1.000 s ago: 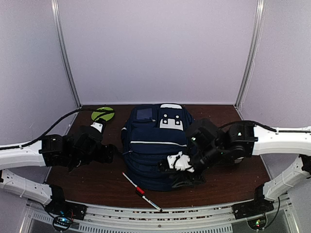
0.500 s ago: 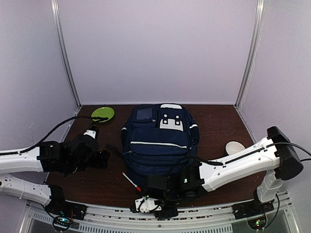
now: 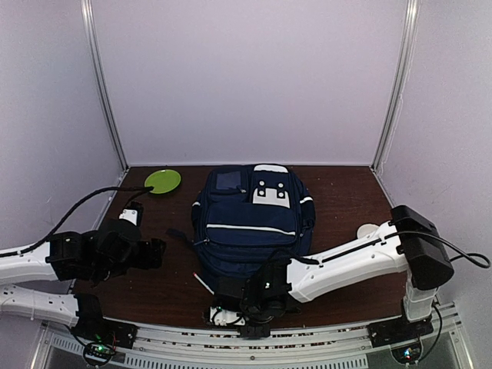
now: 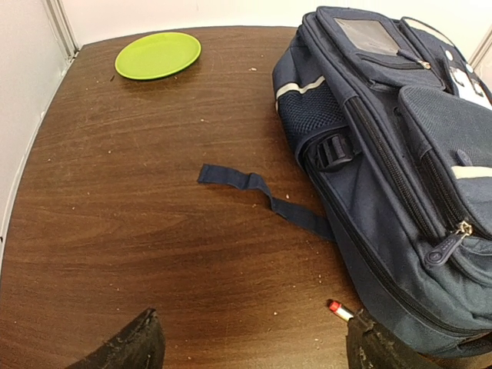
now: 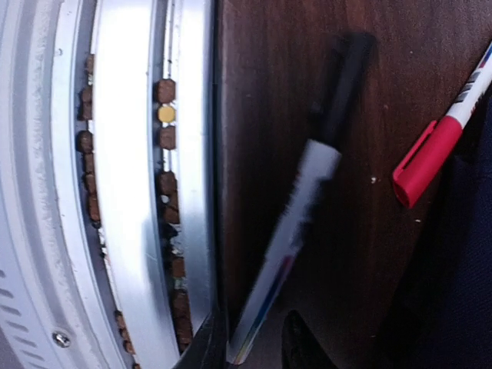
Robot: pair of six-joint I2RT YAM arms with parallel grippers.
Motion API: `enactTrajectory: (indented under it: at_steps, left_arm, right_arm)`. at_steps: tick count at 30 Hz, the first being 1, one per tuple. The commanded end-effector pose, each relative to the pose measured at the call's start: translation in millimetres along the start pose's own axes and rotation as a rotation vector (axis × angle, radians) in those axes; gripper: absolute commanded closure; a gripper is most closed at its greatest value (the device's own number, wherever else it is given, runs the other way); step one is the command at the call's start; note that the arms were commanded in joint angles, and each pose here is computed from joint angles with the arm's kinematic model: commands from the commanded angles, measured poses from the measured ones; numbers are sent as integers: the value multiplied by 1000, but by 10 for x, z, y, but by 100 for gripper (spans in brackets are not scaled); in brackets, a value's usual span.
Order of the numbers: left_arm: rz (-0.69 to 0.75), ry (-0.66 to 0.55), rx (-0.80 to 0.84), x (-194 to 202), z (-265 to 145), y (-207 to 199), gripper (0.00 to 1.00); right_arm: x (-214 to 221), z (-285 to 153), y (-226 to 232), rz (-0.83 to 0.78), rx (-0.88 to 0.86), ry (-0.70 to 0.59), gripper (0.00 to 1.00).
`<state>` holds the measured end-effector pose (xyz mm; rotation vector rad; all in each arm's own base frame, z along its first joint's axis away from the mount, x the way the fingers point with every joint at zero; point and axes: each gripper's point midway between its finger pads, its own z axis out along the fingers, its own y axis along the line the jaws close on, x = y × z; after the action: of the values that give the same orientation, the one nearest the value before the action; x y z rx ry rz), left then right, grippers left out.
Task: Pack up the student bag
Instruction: Pick up the pen from the corner of the board, then pick up the upper front pocket of the student bag.
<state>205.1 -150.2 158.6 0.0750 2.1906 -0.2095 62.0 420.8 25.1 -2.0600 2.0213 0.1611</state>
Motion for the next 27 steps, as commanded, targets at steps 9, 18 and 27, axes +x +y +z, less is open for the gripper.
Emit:
enactTrajectory:
  at_steps: [9,18,27]
  left_arm:
    - [-34,-17,6,-24,11,-7,16]
    - [127,-56,102,-205,-13,-272,18]
    - [567,-206,489,-653,-338,-1226,30]
  right_arm:
    - [278,104,-430,138,7,80,99]
    - [54,-927,-310,42,-154,-197,100]
    - [696,-1472,-292,-85,-65,-255,100]
